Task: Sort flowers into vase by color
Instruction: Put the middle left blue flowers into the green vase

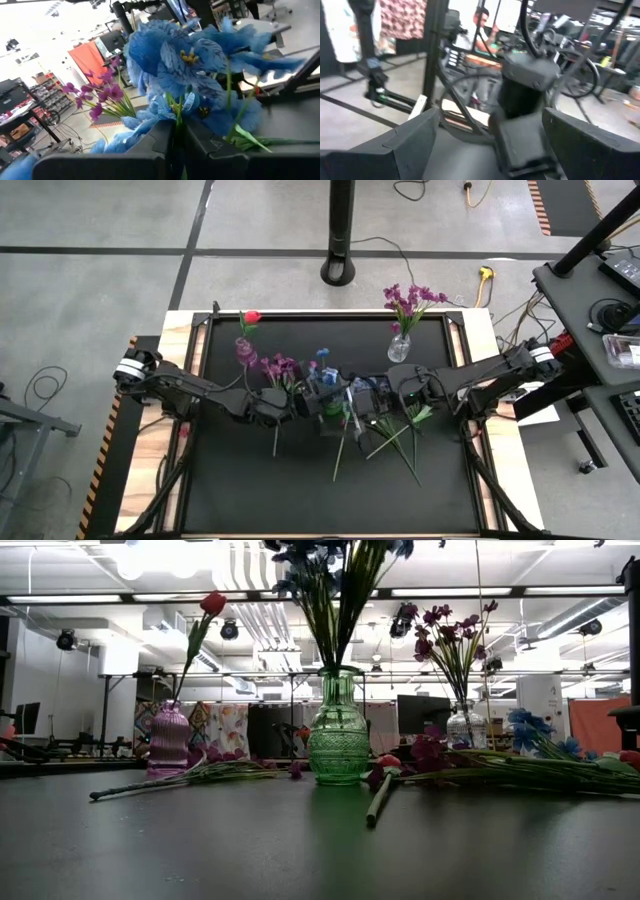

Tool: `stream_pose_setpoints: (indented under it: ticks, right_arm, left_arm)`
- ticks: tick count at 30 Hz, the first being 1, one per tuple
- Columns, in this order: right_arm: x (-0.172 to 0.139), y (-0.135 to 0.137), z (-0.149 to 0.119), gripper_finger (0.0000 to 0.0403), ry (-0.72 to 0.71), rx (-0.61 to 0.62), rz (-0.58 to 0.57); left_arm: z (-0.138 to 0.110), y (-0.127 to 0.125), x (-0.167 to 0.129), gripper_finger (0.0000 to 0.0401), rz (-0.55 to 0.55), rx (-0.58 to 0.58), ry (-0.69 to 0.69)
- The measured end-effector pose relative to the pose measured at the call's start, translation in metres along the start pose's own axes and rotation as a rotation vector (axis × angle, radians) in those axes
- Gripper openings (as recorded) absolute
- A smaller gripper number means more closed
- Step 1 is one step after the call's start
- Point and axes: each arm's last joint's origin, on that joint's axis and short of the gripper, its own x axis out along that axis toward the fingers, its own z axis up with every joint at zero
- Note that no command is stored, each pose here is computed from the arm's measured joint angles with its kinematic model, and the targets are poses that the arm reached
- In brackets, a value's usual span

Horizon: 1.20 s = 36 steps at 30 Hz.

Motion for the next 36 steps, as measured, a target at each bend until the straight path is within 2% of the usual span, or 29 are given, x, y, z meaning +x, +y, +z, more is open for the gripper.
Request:
stream_pose_setpoints:
  ticks: [6, 11, 22, 24, 29, 33, 36]
  right_arm:
    - [-0.002, -0.004, 0.002, 0.0348, 0.001, -0.007, -0.036]
    - [-0.015, -0.007, 0.016, 0.0348, -0.032, 0.023, -0.043]
    - [-0.030, -0.008, 0.024, 0.0348, -0.009, 0.067, -0.032]
    - [-0.030, -0.008, 0.023, 0.0348, -0.002, 0.068, -0.031]
    - [-0.034, -0.009, 0.026, 0.0348, -0.002, 0.092, -0.032]
    - [-0.043, -0.011, 0.029, 0.0348, 0.019, 0.118, -0.076]
    - [-0.051, -0.012, 0.032, 0.0348, 0.032, 0.136, -0.095]
  left_arm:
    - [0.001, 0.002, 0.000, 0.0017, 0.030, -0.036, 0.005]
    - [0.002, 0.001, 0.000, 0.0035, 0.029, -0.040, 0.002]
    - [0.011, -0.002, -0.009, 0.0117, 0.011, -0.047, -0.022]
    - [0.014, -0.003, -0.013, 0.0133, 0.041, -0.033, -0.014]
    - [0.029, -0.008, -0.025, 0.0164, 0.199, 0.010, 0.043]
    - [0.051, -0.016, -0.035, 0.0180, 0.205, 0.049, 0.074]
    - [0.071, -0.017, -0.040, 0.0183, 0.189, 0.016, 0.105]
